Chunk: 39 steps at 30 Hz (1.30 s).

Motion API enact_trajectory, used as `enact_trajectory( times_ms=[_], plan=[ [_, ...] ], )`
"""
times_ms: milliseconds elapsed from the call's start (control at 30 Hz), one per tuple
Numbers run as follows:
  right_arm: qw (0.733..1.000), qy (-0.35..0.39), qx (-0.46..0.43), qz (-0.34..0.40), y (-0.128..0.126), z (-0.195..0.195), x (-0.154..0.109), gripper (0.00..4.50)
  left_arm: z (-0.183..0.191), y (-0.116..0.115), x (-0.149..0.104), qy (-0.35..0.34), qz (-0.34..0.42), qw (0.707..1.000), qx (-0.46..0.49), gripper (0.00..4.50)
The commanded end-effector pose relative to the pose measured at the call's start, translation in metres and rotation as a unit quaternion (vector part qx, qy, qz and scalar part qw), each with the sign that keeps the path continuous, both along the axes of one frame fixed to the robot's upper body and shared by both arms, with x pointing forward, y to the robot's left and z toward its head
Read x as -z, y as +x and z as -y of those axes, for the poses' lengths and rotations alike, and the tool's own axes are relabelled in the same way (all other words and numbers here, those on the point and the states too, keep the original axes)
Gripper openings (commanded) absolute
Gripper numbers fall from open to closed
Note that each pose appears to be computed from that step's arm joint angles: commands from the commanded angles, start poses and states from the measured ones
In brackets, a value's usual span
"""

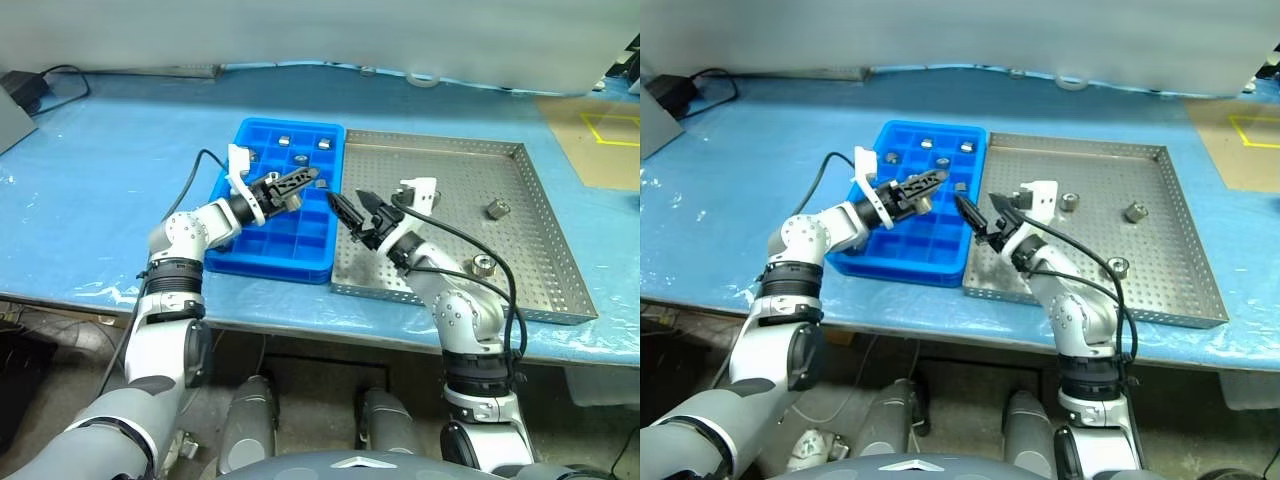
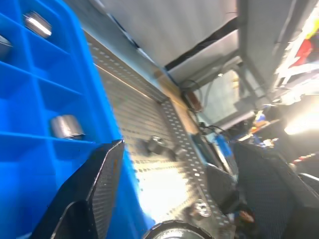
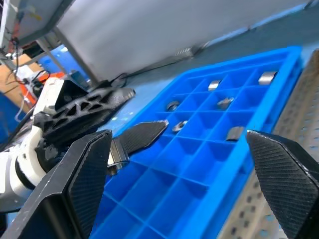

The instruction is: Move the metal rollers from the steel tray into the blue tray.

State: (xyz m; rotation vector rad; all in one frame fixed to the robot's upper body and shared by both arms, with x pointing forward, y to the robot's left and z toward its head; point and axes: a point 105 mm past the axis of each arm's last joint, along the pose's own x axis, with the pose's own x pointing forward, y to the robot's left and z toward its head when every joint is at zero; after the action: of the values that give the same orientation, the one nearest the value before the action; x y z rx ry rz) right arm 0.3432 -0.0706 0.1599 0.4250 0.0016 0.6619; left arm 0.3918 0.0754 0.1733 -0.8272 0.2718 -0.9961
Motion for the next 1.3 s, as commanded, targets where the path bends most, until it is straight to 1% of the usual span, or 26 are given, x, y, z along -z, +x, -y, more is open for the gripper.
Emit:
enact_trajectory(
  times_ms=[33, 133, 267, 400, 467, 533, 567, 667, 733, 767, 800, 867, 933, 1000, 1067, 1133, 1167, 1233, 1300],
  plan=[
    [0.994, 0.071, -0.056, -0.066, -0.001, -0.02, 0.001, 4.5, 0.011, -0.013, -0.014, -0.032, 0.017, 0.999, 0.032, 3.77],
    [0.985, 0.113, -0.087, -0.099, -0.002, -0.032, -0.001, 4.5, 0.02, -0.018, -0.017, -0.041, 0.021, 0.998, 0.043, 3.77],
    [0.975, 0.159, -0.117, -0.107, -0.005, -0.041, -0.013, 4.5, 0.029, -0.024, -0.019, -0.048, 0.024, 0.997, 0.055, 3.77],
    [0.959, 0.206, -0.148, -0.126, -0.009, -0.047, -0.022, 4.5, 0.034, -0.025, -0.015, -0.034, 0.032, 0.997, 0.055, 3.77],
    [0.954, 0.214, -0.158, -0.136, -0.011, -0.051, -0.022, 4.5, 0.035, -0.023, -0.017, -0.037, 0.038, 0.997, 0.051, 3.77],
    [0.953, 0.216, -0.16, -0.142, -0.01, -0.052, -0.022, 4.1, 0.036, -0.023, -0.019, -0.041, 0.042, 0.997, 0.052, 3.8],
    [0.953, 0.215, -0.163, -0.141, -0.011, -0.053, -0.023, 3.98, 0.036, -0.023, -0.02, -0.042, 0.043, 0.997, 0.054, 3.8],
    [0.95, 0.229, -0.162, -0.138, -0.009, -0.051, -0.028, 2.99, 0.035, -0.022, -0.018, -0.034, 0.049, 0.997, 0.05, 3.8],
    [0.948, 0.236, -0.162, -0.139, -0.009, -0.05, -0.03, 2.25, 0.032, -0.02, -0.017, -0.031, 0.05, 0.997, 0.043, 3.8],
    [0.953, 0.226, -0.152, -0.134, -0.007, -0.048, -0.029, 1.89, 0.027, -0.017, -0.017, -0.032, 0.051, 0.998, 0.029, 3.8],
    [0.956, 0.222, -0.147, -0.122, -0.006, -0.047, -0.031, 1.72, 0.02, -0.011, -0.018, -0.034, 0.053, 0.998, 0.004, 3.8],
    [0.954, 0.242, -0.145, -0.098, -0.006, -0.043, -0.04, 1.72, 0.0, 0.008, -0.019, -0.04, 0.044, 0.995, -0.079, 3.8],
    [0.954, 0.253, -0.136, -0.085, -0.003, -0.038, -0.044, 1.72, -0.03, 0.03, -0.019, -0.048, 0.031, 0.982, -0.181, 3.8],
    [0.955, 0.258, -0.125, -0.076, 0.001, -0.034, -0.046, 1.72, -0.067, 0.048, -0.021, -0.056, 0.017, 0.956, -0.286, 3.8],
    [0.961, 0.246, -0.109, -0.066, 0.011, -0.036, -0.05, 1.72, -0.117, 0.06, -0.019, -0.059, -0.007, 0.913, -0.403, 3.8],
    [0.973, 0.196, -0.112, -0.052, 0.018, -0.05, -0.052, 1.72, -0.157, 0.061, -0.017, -0.054, -0.016, 0.879, -0.474, 3.8],
    [0.978, 0.17, -0.115, -0.046, 0.02, -0.056, -0.052, 1.72, -0.167, 0.061, -0.018, -0.045, -0.011, 0.871, -0.489, 3.8],
    [0.989, 0.087, -0.118, -0.033, 0.028, -0.076, -0.046, 1.72, -0.179, 0.059, -0.025, -0.017, 0.021, 0.864, -0.503, 3.8],
    [0.994, 0.013, -0.107, -0.023, 0.037, -0.088, -0.035, 1.72, -0.182, 0.058, -0.032, -0.002, 0.045, 0.862, -0.505, 3.8]
  ],
)
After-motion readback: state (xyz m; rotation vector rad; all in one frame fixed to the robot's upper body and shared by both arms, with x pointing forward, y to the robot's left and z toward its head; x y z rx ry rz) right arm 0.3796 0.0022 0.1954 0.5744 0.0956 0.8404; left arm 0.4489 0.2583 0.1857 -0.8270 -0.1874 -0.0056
